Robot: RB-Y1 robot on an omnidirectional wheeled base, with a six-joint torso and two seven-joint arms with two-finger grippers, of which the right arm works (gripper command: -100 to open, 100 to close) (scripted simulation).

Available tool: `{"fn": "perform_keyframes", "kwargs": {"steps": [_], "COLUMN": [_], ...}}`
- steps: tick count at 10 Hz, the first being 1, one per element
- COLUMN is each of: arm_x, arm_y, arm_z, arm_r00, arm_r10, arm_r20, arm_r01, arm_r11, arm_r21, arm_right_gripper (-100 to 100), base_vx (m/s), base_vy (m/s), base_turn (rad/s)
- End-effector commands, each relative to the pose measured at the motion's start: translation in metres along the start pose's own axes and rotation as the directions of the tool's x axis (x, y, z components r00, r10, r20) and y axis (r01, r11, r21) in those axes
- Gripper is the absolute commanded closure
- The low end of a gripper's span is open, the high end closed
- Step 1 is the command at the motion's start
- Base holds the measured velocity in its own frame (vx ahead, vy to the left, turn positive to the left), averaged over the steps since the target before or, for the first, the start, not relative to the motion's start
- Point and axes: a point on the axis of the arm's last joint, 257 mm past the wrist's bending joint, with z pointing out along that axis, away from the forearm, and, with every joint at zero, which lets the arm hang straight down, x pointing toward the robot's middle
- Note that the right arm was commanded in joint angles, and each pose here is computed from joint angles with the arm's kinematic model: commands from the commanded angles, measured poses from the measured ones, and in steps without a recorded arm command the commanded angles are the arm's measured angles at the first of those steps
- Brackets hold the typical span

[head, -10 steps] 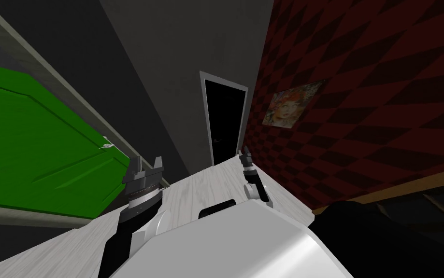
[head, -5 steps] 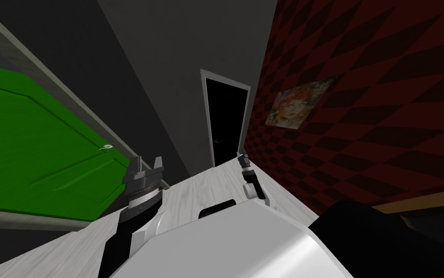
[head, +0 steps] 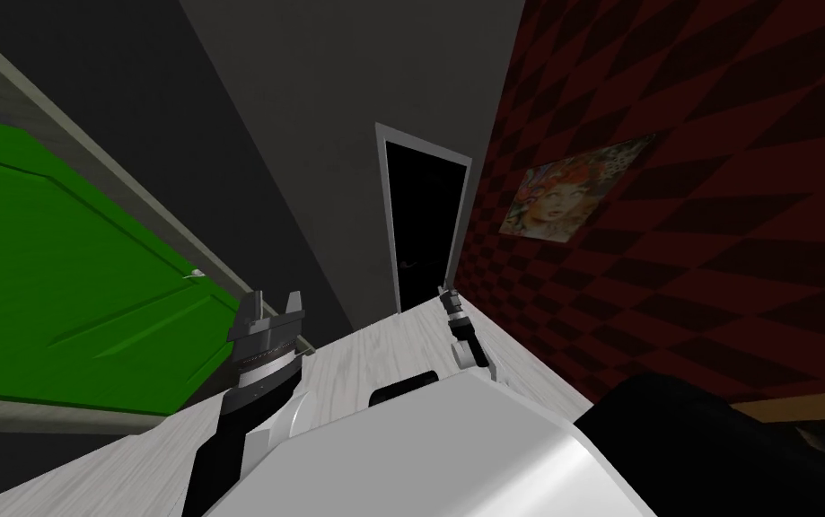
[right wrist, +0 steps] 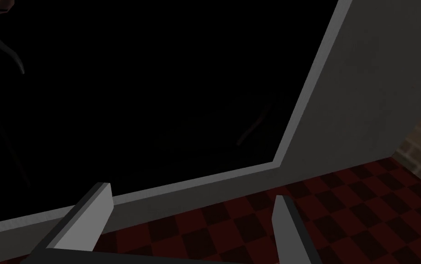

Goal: Pull the door open

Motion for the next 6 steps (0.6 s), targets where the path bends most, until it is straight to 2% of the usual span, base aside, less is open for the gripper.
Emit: {"fn": "perform_keyframes", "kwargs": {"steps": [1, 6], "arm_x": [-0.001, -0.005], "arm_y": [-0.012, -0.051], "arm_z": [-0.0008, -0.0052], "arm_r00": [1.000, 0.999], "arm_r10": [-0.004, -0.014], "arm_r20": [-0.012, -0.047], "arm_r01": [0.004, 0.017], "arm_r11": [1.000, 0.997], "arm_r21": [0.017, 0.074], "arm_right_gripper": [-100, -100], "base_vx": [0.098, 0.097], "base_vy": [0.034, 0.018], "base_turn": [0.030, 0.027]}}
